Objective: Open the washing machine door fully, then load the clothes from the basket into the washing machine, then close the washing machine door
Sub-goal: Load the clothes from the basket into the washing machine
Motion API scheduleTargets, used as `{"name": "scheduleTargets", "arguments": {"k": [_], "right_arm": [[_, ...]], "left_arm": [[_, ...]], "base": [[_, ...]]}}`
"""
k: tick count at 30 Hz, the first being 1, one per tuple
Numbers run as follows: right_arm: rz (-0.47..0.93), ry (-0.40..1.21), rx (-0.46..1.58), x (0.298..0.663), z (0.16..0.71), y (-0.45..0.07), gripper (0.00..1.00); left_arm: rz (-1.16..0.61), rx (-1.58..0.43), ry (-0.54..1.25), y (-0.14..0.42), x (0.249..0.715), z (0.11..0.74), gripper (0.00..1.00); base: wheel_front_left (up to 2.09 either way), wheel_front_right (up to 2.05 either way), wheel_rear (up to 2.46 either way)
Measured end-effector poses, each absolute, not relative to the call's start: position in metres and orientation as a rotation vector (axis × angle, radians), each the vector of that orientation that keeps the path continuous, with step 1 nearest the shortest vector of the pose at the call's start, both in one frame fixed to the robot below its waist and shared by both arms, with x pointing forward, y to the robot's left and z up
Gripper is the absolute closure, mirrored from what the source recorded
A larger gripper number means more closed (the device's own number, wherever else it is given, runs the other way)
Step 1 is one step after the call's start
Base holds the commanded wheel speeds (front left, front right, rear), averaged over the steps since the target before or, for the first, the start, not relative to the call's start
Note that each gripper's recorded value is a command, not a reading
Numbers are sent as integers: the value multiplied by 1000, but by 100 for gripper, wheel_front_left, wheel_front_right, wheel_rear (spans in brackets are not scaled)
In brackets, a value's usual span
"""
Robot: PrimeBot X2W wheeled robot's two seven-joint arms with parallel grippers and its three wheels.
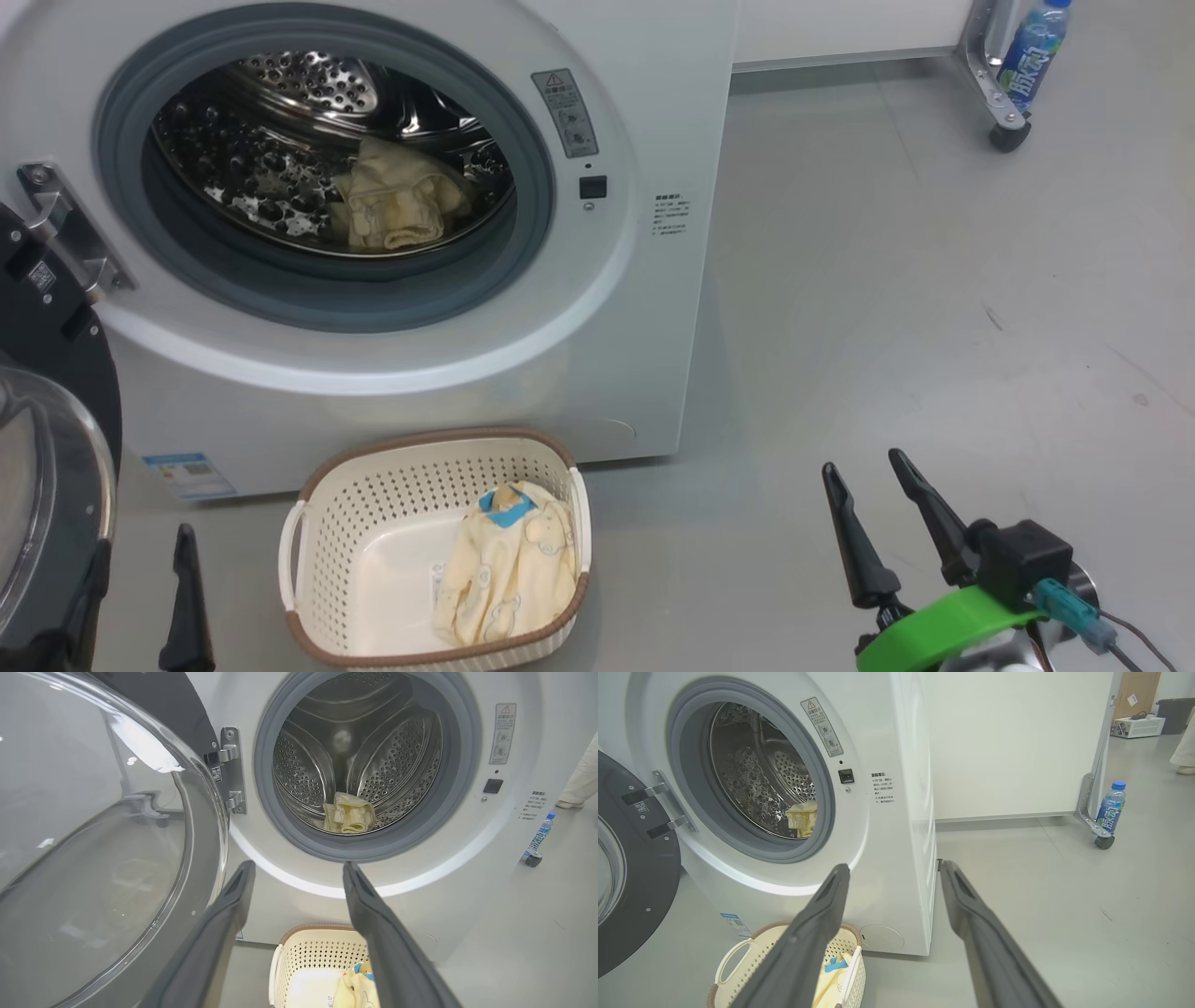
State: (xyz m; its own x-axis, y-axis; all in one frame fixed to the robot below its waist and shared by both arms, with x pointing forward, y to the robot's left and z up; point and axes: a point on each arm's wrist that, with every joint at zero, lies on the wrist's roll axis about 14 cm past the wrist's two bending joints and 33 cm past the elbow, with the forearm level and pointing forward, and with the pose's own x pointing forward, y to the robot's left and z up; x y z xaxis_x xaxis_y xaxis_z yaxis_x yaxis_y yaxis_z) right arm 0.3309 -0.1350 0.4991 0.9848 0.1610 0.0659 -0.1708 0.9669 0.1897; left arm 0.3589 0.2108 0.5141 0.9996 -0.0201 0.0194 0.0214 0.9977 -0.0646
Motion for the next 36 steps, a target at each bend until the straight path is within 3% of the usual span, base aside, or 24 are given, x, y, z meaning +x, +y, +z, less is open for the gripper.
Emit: {"name": "scheduleTargets", "arguments": {"k": [11, 36], "right_arm": [[170, -47, 190, 331, 498, -134, 0], [170, -2, 194, 338, 485, -133, 0]], "left_arm": [[41, -56, 32, 227, 341, 496, 0], [56, -71, 69, 231, 345, 481, 0]], "base": [[0, 0, 0], [0, 0, 0]]}}
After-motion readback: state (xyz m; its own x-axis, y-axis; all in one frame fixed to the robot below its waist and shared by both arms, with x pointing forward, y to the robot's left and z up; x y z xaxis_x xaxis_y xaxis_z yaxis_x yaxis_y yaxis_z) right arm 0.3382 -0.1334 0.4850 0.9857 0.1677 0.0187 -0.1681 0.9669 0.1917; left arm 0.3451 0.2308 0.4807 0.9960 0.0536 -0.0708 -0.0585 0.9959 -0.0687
